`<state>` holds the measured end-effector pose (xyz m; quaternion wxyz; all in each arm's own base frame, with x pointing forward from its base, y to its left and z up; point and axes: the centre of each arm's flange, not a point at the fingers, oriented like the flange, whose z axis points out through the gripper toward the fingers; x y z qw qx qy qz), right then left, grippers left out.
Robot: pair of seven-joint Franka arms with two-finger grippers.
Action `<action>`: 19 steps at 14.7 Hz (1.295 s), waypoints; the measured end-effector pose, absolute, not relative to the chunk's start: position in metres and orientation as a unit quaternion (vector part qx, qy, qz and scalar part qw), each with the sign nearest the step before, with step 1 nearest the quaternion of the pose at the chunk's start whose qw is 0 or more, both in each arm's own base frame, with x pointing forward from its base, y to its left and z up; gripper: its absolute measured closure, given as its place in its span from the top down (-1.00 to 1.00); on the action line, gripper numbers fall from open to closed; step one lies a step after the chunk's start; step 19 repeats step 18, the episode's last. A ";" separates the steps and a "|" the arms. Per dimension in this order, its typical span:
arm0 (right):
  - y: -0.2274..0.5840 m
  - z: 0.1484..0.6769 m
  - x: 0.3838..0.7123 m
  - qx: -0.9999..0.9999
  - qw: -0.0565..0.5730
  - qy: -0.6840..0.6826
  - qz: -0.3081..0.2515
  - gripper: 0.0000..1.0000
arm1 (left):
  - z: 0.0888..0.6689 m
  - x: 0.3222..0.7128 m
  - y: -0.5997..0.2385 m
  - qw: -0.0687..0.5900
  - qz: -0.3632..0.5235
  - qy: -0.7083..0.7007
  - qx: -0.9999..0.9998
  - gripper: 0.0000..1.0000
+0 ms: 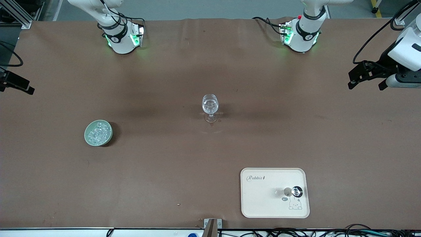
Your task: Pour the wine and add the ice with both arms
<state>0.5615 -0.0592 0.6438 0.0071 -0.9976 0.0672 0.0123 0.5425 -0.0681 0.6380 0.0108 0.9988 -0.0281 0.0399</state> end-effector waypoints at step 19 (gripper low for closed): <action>-0.060 0.643 0.561 -0.998 0.007 0.068 0.016 1.00 | 0.621 0.551 -0.061 -0.004 0.010 -0.014 1.000 1.00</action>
